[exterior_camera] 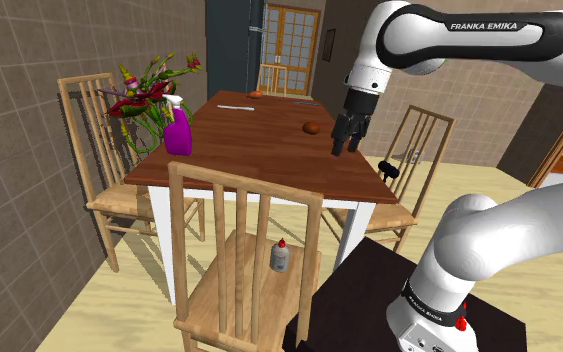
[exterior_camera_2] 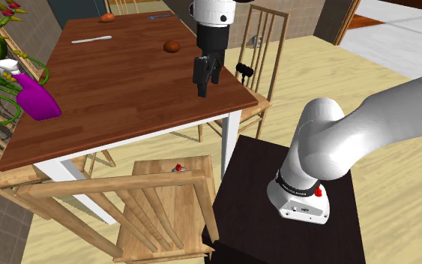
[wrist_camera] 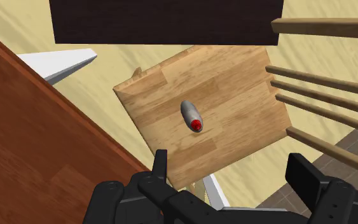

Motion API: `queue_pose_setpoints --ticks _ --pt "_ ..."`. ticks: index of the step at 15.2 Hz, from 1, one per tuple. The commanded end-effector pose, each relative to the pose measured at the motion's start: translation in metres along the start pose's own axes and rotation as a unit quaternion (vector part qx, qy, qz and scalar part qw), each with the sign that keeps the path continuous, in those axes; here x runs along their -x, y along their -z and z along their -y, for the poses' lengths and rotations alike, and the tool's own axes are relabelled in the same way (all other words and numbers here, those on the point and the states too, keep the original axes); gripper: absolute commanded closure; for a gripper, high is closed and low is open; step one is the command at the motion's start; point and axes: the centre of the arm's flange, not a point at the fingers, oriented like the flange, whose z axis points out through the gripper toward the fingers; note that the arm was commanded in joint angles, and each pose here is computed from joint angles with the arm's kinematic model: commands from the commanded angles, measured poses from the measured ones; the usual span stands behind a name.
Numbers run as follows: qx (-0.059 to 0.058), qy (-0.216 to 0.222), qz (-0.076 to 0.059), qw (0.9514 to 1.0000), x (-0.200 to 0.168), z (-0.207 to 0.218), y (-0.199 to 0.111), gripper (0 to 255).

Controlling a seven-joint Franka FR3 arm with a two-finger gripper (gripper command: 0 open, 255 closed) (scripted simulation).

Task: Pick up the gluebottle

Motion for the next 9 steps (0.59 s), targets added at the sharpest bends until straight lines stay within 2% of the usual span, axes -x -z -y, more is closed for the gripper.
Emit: queue_pose_setpoints --ticks 1,5,9 --pt "0.000 0.000 0.000 1.0000 0.000 0.000 0.000 0" --pt "-0.020 0.051 -0.008 0.9984 -0.006 -0.017 -0.051 0" --pt "-0.040 0.103 -0.016 0.9938 -0.015 -0.031 -0.103 0"
